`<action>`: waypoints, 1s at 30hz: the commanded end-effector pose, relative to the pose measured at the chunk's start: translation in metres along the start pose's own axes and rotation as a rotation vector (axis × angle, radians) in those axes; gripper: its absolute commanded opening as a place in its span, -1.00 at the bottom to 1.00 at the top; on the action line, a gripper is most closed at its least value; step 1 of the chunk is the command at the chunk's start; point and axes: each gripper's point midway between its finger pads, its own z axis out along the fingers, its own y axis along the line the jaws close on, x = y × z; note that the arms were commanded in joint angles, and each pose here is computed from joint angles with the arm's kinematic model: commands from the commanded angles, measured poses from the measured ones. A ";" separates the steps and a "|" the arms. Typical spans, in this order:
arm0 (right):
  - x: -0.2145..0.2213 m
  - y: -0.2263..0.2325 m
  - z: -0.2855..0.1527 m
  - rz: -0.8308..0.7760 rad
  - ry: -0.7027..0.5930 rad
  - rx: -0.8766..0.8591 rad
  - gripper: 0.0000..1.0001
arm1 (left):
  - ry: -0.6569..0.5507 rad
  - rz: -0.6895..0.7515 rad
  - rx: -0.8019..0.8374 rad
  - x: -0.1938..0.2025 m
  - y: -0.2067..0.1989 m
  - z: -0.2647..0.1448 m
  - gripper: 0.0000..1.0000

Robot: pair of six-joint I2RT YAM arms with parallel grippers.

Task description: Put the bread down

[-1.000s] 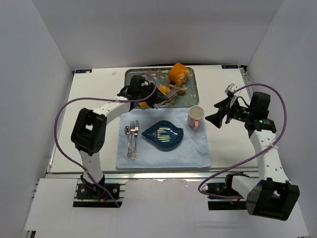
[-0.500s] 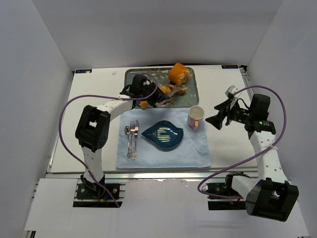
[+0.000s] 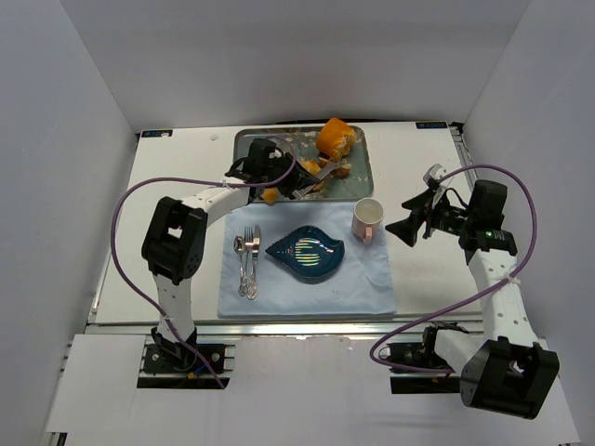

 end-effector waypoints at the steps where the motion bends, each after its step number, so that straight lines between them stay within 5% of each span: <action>1: -0.010 0.003 -0.002 -0.029 -0.033 -0.012 0.79 | 0.021 0.004 0.033 0.002 -0.007 0.004 -0.07; 10: -0.011 0.004 -0.004 -0.032 -0.038 -0.011 0.79 | 0.046 0.000 0.029 0.007 -0.001 0.005 -0.37; 18: -0.015 0.006 -0.007 -0.041 -0.038 -0.009 0.79 | 0.036 0.036 0.087 0.008 -0.025 -0.013 -0.86; 30: -0.025 0.008 -0.011 -0.081 -0.032 -0.016 0.79 | 0.020 0.130 0.158 0.040 -0.063 -0.101 -0.98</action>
